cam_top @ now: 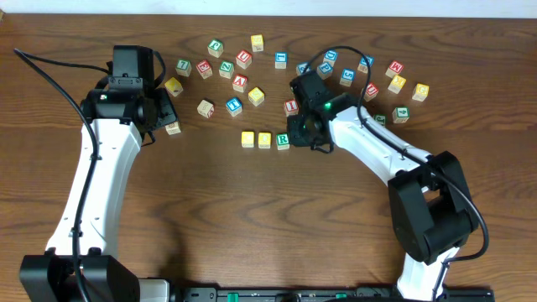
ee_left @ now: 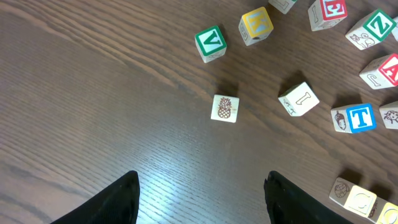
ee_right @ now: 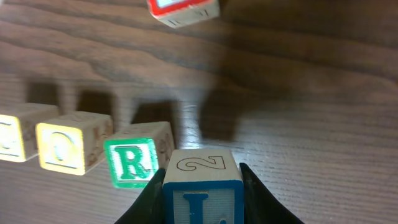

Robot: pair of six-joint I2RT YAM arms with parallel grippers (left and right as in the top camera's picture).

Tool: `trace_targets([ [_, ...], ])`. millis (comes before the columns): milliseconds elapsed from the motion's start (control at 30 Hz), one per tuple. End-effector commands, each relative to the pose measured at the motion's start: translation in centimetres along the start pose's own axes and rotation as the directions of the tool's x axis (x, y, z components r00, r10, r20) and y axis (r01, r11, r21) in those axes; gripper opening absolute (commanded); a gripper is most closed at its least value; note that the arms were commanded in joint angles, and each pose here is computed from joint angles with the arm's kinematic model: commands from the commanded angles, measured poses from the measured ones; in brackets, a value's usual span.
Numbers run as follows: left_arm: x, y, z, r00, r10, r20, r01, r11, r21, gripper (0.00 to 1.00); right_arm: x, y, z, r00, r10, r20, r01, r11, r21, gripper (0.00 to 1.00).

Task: Spell out CORL
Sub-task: 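Carry the L block right of the R block and lower it, then open the right gripper and release the L block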

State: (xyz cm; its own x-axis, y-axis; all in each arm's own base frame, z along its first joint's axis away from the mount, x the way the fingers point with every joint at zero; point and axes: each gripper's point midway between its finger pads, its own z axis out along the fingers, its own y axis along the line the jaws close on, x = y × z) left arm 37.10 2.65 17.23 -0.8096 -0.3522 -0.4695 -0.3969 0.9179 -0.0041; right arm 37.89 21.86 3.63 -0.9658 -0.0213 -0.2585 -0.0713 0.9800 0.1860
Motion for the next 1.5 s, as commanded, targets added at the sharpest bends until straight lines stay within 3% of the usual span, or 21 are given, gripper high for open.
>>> trace_targets([
  [0, 0.0, 0.1, 0.2, 1.000, -0.007, -0.004, 0.007, 1.000, -0.007, 0.64, 0.1, -0.4, 0.5, 0.999, 0.032, 0.008, -0.032, 0.999, 0.028, 0.19],
  [433, 0.0, 0.1, 0.2, 1.000, -0.007, -0.004, 0.007, 1.000, -0.007, 0.64, 0.2, -0.6, 2.1, 1.000, 0.028, 0.005, -0.029, 0.999, 0.043, 0.23],
  [667, 0.0, 0.1, 0.2, 1.000, -0.007, -0.005, 0.007, 1.000, -0.007, 0.64, 0.2, -0.6, 2.1, 1.000, 0.028, 0.005, -0.029, 0.999, 0.043, 0.39],
  [967, 0.0, 0.1, 0.2, 1.000, -0.007, -0.005, 0.007, 1.000, -0.007, 0.64, -0.2, 0.0, 1.6, 1.000, 0.019, 0.005, -0.019, 1.000, 0.017, 0.47],
  [1233, 0.4, 0.2, 0.4, 1.000, -0.005, -0.017, 0.005, 1.000, -0.008, 0.64, -2.5, 1.4, -2.6, 0.997, 0.007, 0.073, -0.004, 0.999, -0.046, 0.49],
  [1467, 1.3, -1.4, 0.8, 0.998, 0.010, -0.061, -0.007, 0.998, 0.059, 0.64, -2.8, -0.9, -6.1, 0.994, 0.071, 0.079, -0.069, 0.997, -0.031, 0.50],
])
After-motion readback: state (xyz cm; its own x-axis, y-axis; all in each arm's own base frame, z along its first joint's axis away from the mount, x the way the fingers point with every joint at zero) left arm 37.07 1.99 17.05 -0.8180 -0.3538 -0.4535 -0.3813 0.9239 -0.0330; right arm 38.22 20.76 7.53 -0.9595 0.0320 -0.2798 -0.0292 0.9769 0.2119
